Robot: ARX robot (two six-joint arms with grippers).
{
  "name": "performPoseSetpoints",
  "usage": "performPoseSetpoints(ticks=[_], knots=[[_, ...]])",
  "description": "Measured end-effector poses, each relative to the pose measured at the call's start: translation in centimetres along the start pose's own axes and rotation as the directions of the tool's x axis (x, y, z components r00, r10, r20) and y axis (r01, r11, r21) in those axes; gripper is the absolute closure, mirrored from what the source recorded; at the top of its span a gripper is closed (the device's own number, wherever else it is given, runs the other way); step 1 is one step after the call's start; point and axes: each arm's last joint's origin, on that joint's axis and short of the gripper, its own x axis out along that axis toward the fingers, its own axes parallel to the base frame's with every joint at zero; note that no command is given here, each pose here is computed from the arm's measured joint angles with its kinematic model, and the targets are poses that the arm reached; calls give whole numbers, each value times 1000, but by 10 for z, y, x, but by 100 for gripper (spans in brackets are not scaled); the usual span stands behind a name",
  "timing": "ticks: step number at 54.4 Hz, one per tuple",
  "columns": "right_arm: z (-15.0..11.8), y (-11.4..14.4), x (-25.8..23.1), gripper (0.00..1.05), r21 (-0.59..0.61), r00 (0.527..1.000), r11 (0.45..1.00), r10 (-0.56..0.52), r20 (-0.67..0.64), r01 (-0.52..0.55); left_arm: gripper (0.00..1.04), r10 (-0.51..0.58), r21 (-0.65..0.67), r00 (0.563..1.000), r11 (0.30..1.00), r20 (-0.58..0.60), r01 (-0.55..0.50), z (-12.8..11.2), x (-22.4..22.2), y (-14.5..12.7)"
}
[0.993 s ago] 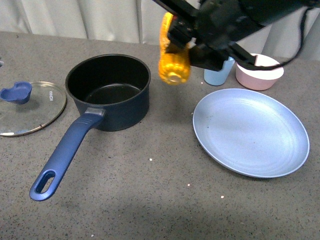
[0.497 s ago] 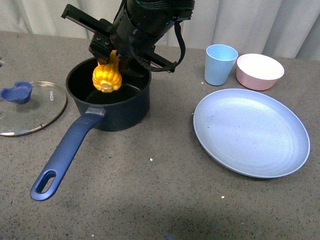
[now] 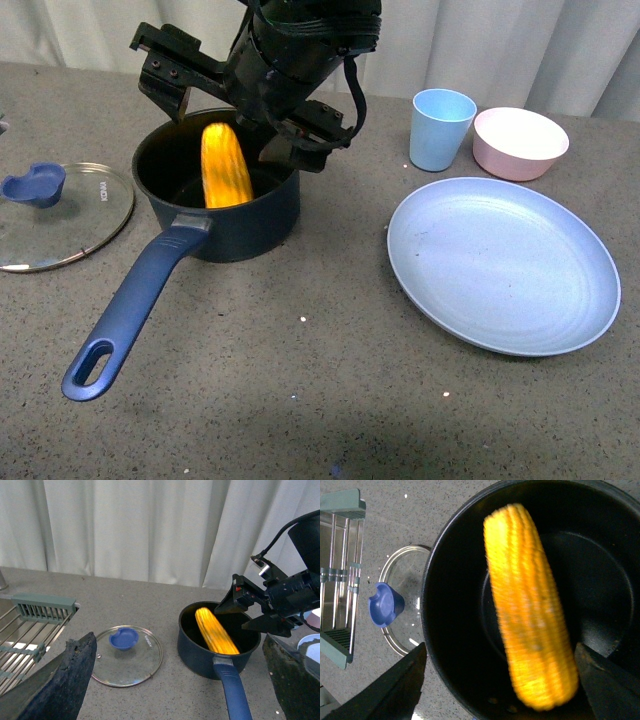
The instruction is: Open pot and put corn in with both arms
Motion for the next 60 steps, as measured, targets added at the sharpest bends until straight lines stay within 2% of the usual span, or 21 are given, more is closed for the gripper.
performPoseSetpoints(ticks=[3,11,16,19,28,29,30,31,32,35,39,42,47,54,56,60], knots=[[0,-2,-6,7,-6,1000,1000,-7,25,7,6,0,0,1000,1000,0,0,0,0,0],[8,-5,-51,9,-81,973,994,-50,227,70,6,0,0,1000,1000,0,0,0,0,0],[7,-10,-104,9,-172,893,968,-92,440,184,6,0,0,1000,1000,0,0,0,0,0],[0,-18,-130,9,-204,851,948,-108,514,243,6,0,0,1000,1000,0,0,0,0,0],[-40,-64,-182,9,-234,768,891,-173,617,389,6,0,0,1000,1000,0,0,0,0,0],[-44,-68,-186,12,-225,731,880,-180,659,419,6,0,0,1000,1000,0,0,0,0,0],[-50,-77,-195,17,-194,654,863,-188,733,466,6,0,0,1000,1000,0,0,0,0,0],[-53,-79,-198,19,-186,629,858,-187,754,478,6,0,0,1000,1000,0,0,0,0,0],[-61,-88,-208,24,-174,573,851,-169,802,495,6,-2,0,1000,1000,0,2,0,0,0],[-75,-104,-228,33,-165,504,851,-129,854,499,6,0,0,1000,1000,0,0,0,0,0],[-96,-122,-252,46,-139,441,841,-128,889,523,6,2,0,1000,1000,0,-2,0,0,0],[-109,-132,-262,56,-136,430,835,-130,893,534,6,1,0,1000,1000,0,-1,0,0,0],[-126,-146,-267,76,-154,451,826,-132,883,542,6,-1,0,1000,1000,0,1,0,0,0],[-140,-156,-276,99,-156,455,823,-134,881,546,6,0,0,1000,1000,0,0,0,0,0],[-143,-158,-278,104,-159,453,822,-131,882,547,6,0,0,1000,1000,1,0,0,0,0],[-149,-160,-282,104,-164,452,823,-123,884,544,6,0,0,1000,1000,1,0,0,0,0]])
